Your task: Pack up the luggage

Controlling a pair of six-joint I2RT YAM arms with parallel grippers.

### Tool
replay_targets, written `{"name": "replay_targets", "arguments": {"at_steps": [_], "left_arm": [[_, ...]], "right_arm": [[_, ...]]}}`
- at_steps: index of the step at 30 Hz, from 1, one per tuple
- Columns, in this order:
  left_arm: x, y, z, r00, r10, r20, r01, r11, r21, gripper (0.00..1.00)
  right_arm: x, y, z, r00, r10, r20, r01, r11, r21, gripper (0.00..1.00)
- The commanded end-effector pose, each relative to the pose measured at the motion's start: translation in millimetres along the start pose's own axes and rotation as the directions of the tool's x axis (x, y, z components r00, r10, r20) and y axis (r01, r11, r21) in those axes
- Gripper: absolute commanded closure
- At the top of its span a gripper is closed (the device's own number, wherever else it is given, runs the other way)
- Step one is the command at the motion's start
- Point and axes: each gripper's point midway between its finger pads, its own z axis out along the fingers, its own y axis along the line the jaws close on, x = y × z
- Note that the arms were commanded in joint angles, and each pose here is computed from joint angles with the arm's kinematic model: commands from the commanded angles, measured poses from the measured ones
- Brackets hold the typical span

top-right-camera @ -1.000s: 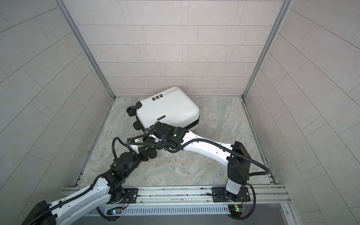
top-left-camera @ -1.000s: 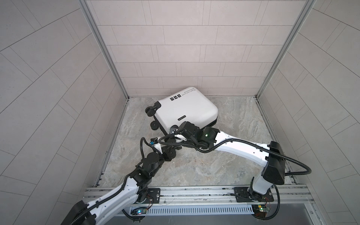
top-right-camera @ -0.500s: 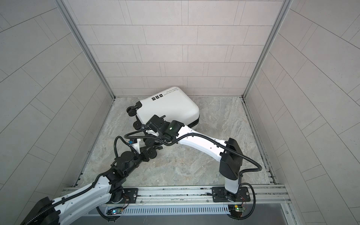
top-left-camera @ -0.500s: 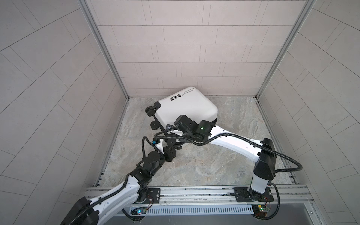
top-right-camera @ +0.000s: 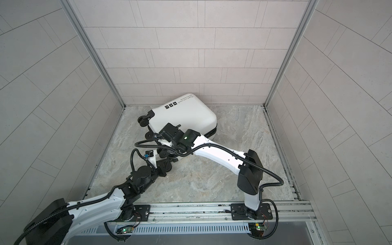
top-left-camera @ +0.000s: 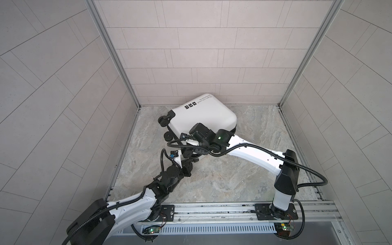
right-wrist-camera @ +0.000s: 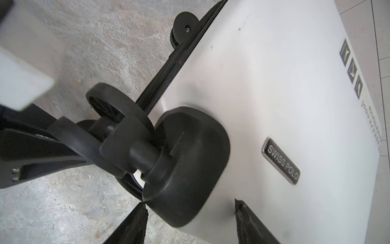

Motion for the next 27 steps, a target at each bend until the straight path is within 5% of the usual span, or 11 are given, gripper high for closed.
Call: {"name": "replay_targets", "arguments": {"at_steps": [1,6,11,17,18,27], "left_arm": [[-7.6,-57.3,-7.7,1.0,0.024,-0.006,-0.021,0.972,0.235,1.0],[-12.6,-37.0,-12.5,1.0,0.023,0.021,-0.026,0.99,0.136,0.98],[-16.9,-29.5,-22.9,0.996,0.091,0.003,-0.091,0.992,0.086,0.47],[-9.9,-27.7,-31.3,0.983,0.156,-0.092,-0.15,0.986,0.066,0.27],[-11.1,-27.9,-32.9,0.982,0.162,-0.1,-0.157,0.986,0.061,0.02],[-47.5,-13.0,-62.7,0.931,0.303,-0.205,-0.331,0.936,-0.117,0.0]], "right_arm": [[9.8,-8.0,40.8,0.995,0.1,-0.022,-0.1,0.995,0.014,0.34],[13.8,-6.7,31.8,0.992,0.129,-0.008,-0.129,0.992,-0.009,0.34],[21.9,-6.1,15.4,0.983,0.183,0.018,-0.182,0.983,-0.036,0.33],[27.3,-17.7,-12.1,0.948,0.306,0.087,-0.301,0.952,-0.062,0.29],[29.0,-21.0,-16.4,0.94,0.327,0.098,-0.322,0.945,-0.064,0.28],[42.1,-38.3,-58.7,0.867,0.466,0.176,-0.453,0.884,-0.112,0.22]]}}
